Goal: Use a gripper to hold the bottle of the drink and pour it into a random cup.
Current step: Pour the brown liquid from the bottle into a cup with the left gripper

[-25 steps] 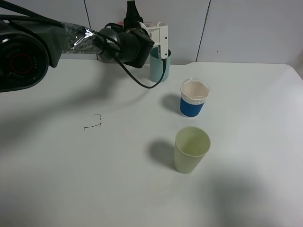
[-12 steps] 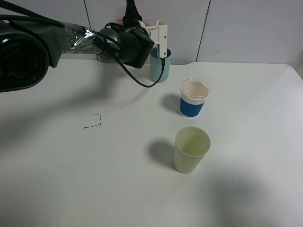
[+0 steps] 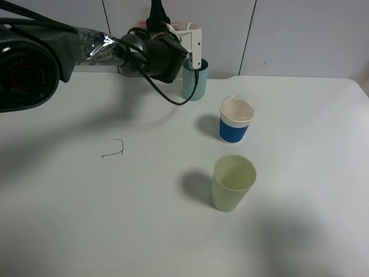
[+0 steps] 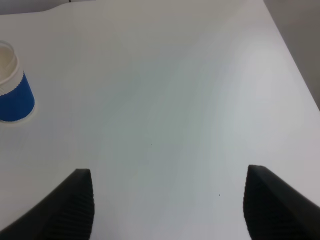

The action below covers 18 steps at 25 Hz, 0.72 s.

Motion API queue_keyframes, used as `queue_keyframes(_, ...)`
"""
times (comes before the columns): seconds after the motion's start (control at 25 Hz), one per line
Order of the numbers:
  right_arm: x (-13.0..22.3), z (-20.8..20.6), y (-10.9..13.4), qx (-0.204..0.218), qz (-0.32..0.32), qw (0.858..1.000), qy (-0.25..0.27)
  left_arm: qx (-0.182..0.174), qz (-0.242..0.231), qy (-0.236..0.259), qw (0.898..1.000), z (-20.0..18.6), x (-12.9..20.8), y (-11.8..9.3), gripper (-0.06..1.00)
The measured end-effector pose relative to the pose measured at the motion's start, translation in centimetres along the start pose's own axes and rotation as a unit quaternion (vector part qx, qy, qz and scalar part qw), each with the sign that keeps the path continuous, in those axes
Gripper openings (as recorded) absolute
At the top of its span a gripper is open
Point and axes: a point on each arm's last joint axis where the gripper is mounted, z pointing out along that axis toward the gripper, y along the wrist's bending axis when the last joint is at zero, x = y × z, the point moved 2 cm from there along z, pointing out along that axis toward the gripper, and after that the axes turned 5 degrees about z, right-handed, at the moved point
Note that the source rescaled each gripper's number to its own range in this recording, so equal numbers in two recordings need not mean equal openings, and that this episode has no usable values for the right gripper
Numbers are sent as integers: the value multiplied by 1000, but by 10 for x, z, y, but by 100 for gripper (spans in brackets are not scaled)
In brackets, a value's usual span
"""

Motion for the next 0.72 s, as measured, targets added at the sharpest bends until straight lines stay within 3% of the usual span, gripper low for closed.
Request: queue_keyframes(0.72,0,0,0,0,0,1000,0,-3,0,5,1000,0,1,1,0)
